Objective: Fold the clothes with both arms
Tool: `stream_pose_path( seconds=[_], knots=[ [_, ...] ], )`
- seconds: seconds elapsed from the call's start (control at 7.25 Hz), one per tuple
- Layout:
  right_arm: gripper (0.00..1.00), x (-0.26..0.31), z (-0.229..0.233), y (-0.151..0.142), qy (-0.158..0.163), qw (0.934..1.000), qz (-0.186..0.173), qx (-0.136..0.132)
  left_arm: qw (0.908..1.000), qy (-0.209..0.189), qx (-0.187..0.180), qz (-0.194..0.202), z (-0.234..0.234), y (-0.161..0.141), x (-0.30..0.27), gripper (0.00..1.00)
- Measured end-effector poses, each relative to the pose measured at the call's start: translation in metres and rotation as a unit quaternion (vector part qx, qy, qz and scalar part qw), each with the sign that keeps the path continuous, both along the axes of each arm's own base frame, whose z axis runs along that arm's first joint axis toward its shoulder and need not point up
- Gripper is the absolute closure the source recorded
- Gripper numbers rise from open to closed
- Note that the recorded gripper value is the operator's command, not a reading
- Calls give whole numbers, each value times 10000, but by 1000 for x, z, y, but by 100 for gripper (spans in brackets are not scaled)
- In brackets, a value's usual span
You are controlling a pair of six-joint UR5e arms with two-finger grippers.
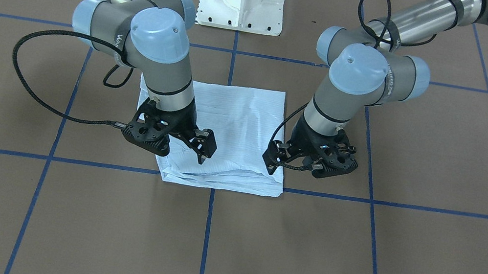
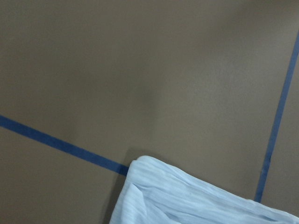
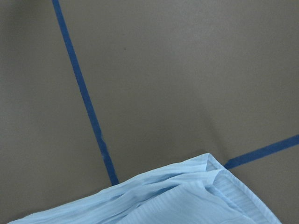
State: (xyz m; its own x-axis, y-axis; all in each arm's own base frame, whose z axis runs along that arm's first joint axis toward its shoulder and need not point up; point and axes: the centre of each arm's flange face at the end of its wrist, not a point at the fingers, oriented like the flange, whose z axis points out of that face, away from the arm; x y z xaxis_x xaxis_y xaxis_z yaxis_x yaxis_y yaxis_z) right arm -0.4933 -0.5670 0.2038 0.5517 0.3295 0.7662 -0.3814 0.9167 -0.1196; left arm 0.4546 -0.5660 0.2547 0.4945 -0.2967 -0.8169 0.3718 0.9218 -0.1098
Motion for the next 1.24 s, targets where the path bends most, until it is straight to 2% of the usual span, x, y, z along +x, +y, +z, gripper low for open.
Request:
stream_pose_path(
  seconds=[0.28, 0.55, 0.69, 0.97, 1.1, 1.24],
  knots=[
    [0, 73, 39, -24, 530, 9966, -466, 432, 9975, -265, 639, 171, 31, 0, -63, 0],
    [0, 176, 105, -54, 818, 9878, -1100, 733, 9892, -601, 1232, 521, 74, 5, -142, 0],
    [0, 232, 148, -62, 903, 9814, -1440, 894, 9818, -794, 1534, 791, 101, 4, -190, 0],
    [0, 336, 235, -56, 1061, 9639, -2086, 1271, 9590, -1257, 2164, 1327, 159, 8, -291, 0],
    [0, 384, 273, -45, 1044, 9558, -2344, 1434, 9515, -1342, 2287, 1563, 190, 17, -331, 0],
    [0, 430, 313, -27, 1029, 9469, -2587, 1610, 9479, -1344, 2303, 1744, 222, 33, -365, 0]
  ],
)
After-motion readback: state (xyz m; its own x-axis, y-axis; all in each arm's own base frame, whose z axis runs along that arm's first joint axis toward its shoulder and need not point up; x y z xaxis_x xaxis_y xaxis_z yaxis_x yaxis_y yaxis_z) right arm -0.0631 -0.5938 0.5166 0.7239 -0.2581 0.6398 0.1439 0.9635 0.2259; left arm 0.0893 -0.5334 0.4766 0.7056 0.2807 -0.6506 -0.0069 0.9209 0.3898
